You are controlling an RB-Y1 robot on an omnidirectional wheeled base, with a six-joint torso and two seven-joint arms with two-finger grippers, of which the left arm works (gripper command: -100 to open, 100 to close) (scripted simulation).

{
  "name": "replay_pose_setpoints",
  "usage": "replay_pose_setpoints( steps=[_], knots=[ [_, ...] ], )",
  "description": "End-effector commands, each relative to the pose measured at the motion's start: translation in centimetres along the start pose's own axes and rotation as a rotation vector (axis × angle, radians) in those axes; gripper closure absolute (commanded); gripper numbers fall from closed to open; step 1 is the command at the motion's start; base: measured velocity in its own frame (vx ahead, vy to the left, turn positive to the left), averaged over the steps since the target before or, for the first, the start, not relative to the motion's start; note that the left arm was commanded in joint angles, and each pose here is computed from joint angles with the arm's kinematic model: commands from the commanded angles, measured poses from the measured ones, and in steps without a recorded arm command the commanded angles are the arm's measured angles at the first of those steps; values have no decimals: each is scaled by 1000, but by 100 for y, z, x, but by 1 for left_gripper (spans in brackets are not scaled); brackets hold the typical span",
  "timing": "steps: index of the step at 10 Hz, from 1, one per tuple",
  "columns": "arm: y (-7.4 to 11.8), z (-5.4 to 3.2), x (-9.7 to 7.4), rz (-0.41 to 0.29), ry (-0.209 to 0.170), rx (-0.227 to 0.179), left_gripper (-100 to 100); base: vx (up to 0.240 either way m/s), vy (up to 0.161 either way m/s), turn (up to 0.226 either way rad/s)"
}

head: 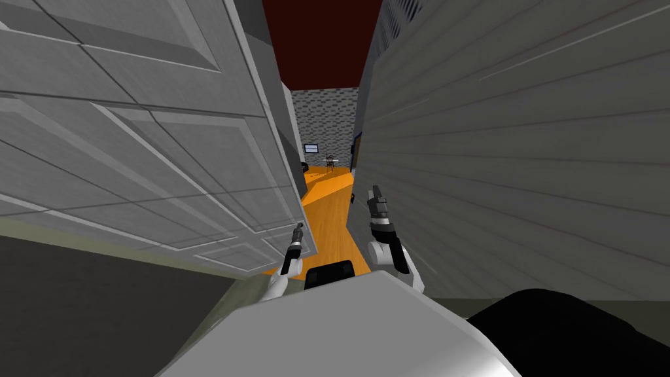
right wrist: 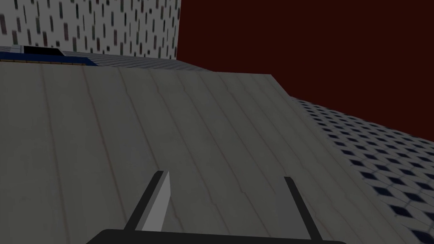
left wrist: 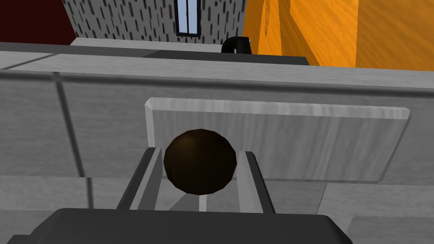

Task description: Push the door open

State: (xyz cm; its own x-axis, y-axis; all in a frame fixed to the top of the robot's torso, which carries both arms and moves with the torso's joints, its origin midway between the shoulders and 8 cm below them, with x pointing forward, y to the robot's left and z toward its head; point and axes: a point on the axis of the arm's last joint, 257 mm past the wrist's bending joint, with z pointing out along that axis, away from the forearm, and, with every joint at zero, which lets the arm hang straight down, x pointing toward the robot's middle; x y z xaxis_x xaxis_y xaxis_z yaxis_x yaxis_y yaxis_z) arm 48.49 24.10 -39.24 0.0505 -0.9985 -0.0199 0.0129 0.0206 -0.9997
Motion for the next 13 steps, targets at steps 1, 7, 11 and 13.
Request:
replay_pose_setpoints(
  steps=[1, 7, 11, 13],
  knots=[
    [-11, 4, -2, -1, -1, 3, 100, -7, -1, 2],
    [-29, 29, -305, 33, -57, 6, 100, 151, 6, 44],
    [-23, 79, -299, 34, -77, 0, -100, 69, 7, 132],
    [-21, 89, -221, 25, -79, -3, -100, -184, -115, 64]
  ],
)
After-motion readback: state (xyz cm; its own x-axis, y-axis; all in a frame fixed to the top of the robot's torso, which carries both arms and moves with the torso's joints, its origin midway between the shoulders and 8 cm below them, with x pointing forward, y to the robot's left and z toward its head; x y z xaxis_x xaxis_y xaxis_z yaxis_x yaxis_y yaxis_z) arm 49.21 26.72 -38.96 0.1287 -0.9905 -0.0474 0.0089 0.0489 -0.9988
